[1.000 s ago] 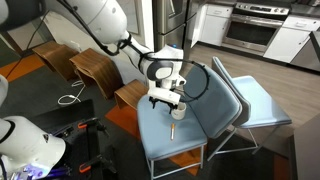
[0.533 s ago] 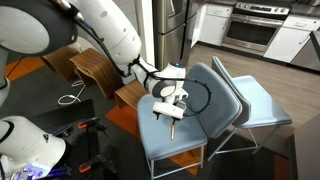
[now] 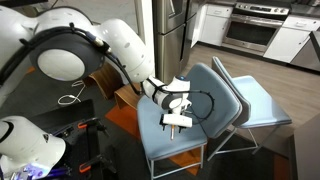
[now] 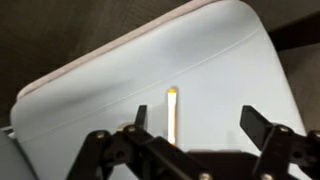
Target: Put the marker into the mug.
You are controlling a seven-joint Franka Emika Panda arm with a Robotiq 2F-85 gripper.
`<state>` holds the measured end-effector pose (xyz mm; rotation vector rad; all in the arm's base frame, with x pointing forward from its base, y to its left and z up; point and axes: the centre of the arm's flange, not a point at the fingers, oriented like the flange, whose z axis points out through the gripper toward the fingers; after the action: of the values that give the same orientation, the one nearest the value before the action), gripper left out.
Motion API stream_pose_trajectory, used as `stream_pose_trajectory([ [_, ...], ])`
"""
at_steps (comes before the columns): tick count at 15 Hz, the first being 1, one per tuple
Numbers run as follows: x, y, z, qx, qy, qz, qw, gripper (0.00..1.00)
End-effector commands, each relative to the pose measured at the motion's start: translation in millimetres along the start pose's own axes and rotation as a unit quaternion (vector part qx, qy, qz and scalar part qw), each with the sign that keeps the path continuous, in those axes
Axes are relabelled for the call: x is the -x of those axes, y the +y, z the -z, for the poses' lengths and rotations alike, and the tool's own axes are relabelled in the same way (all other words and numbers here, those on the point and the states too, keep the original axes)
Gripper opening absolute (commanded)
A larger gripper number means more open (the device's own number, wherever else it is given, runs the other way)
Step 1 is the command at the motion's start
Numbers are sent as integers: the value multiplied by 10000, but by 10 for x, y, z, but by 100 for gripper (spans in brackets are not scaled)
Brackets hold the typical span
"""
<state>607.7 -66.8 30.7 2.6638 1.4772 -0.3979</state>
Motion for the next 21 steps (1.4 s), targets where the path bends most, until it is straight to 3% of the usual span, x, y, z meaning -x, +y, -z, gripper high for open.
stream_pose_trajectory([
  [1,-159,233,-181,149,227,181,9995,100],
  [6,-240,409,-465,214,460,232,9984,100],
  [12,-225,525,-465,242,639,336,9971,100],
  [21,-191,206,-693,203,697,297,9969,95],
])
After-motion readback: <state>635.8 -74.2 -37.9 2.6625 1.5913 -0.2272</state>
